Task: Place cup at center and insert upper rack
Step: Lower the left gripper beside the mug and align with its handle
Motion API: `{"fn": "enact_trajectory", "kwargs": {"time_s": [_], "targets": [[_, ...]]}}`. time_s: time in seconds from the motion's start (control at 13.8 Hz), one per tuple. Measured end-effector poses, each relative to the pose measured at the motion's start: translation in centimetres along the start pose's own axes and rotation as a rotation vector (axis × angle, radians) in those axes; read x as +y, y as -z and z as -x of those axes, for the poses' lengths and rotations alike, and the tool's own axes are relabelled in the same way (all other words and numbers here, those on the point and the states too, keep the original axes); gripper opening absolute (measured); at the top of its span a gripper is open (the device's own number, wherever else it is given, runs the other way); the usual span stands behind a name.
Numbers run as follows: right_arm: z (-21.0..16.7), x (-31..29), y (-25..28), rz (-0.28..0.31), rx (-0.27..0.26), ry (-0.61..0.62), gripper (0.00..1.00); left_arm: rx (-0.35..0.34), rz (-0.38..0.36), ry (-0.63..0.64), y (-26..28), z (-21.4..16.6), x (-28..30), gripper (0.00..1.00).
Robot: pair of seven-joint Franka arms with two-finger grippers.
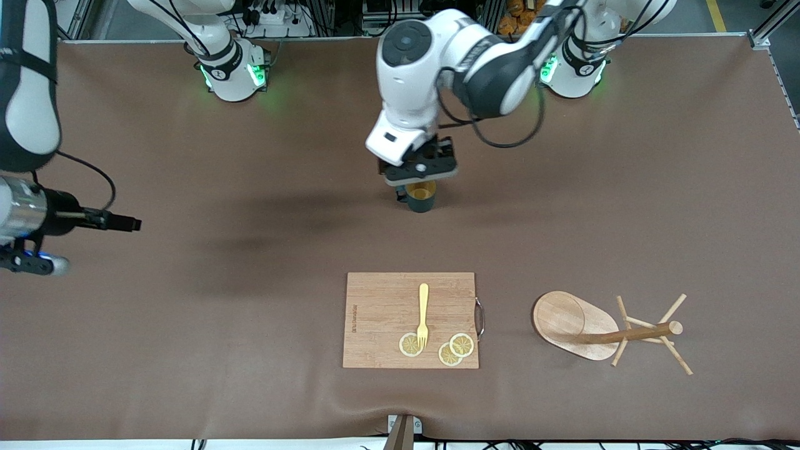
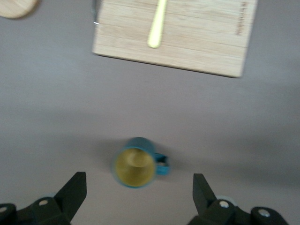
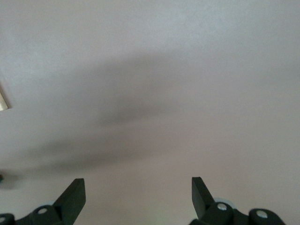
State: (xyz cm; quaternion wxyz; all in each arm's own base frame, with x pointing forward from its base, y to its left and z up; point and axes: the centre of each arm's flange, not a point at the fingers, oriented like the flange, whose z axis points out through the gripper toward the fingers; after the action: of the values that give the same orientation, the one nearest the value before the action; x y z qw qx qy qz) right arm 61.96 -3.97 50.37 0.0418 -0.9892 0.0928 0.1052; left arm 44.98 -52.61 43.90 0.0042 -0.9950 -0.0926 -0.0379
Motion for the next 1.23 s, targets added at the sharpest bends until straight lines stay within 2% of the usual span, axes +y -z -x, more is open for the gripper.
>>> {"fn": "enact_trajectory", "kwargs": {"time_s": [0.22, 0.51, 0.65, 0.87, 1.01, 1.23], "targets": [[3.3, 0.3, 0.2, -0.006, 0.086, 0.009, 1.00, 0.006, 0.020, 0.136, -2.7, 3.4, 3.2, 1.00], [5.2, 0.2, -0.6, 0.051, 0.119, 0.033, 1.00, 0.037, -0.021, 0.309, -6.4, 5.2, 4.7, 1.00], [5.0, 0.2, 0.5, 0.079, 0.157, 0.042, 1.00, 0.123, -0.052, 0.291, -8.1, 6.7, 5.6, 1.00], [4.3, 0.4, 3.0, 0.081, 0.212, 0.033, 1.00, 0.260, -0.100, 0.202, -11.7, 11.9, 7.7, 1.00], [3.7, 1.3, 4.4, 0.081, 0.212, 0.014, 1.00, 0.346, -0.111, 0.200, -14.0, 15.2, 8.7, 1.00], [3.0, 1.0, 4.9, 0.085, 0.205, 0.017, 1.00, 0.409, -0.141, 0.171, -16.8, 19.1, 8.6, 1.00]]}}
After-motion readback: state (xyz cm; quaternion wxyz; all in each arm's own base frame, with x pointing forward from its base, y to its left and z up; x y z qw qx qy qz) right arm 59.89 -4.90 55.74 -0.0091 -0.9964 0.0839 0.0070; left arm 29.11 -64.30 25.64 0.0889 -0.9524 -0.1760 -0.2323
